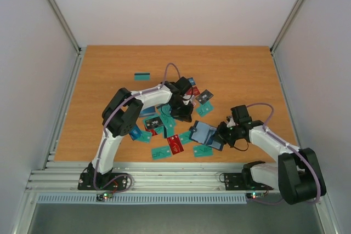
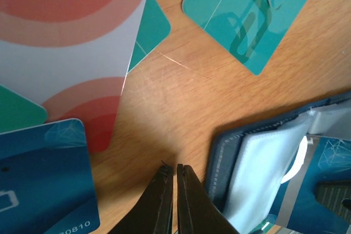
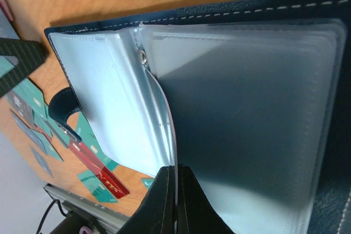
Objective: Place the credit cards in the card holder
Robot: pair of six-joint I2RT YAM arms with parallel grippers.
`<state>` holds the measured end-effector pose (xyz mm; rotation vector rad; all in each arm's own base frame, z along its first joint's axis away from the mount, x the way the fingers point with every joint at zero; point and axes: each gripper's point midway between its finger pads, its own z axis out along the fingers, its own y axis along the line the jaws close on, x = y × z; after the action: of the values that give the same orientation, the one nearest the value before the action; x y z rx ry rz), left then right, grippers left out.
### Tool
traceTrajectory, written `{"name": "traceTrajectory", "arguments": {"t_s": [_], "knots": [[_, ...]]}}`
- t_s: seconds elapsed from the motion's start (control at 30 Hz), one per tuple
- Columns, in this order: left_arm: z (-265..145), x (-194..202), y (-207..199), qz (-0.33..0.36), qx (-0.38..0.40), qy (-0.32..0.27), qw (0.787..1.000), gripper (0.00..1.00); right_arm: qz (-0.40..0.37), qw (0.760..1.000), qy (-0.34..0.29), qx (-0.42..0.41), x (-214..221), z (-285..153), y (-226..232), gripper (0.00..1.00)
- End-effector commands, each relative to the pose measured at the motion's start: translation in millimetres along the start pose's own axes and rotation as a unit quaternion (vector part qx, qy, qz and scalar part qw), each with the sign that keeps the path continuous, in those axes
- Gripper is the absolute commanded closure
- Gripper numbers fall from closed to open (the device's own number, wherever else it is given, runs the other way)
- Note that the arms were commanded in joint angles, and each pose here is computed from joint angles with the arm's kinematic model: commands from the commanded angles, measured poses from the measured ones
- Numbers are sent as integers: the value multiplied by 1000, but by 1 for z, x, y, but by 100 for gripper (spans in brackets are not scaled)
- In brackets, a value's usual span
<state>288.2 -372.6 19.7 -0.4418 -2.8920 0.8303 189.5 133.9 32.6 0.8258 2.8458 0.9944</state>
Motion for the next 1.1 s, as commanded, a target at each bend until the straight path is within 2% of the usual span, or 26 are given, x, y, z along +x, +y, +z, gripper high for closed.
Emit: {"name": "traceTrajectory", "arguments": {"t_s": [0.0, 0.2, 0.47, 0.8, 1.07], "knots": [[-1, 5, 6, 12, -6, -4, 1000, 94, -33, 999, -13, 10, -16, 13, 1, 99], [-4, 13, 10, 12, -10, -3, 1000, 94, -76, 997, 16, -3, -31, 31, 18, 99], [-19, 15, 23, 11, -31, -19, 999, 94, -157, 987, 20, -2, -27, 6, 39, 99], [-49, 13, 1, 71, -16, -52, 996, 94, -174, 984, -4, -29, -33, -3, 56, 99], [-33, 25, -14, 98, 33, -23, 994, 94, -191, 978, -60, -60, -50, 13, 53, 99]]}}
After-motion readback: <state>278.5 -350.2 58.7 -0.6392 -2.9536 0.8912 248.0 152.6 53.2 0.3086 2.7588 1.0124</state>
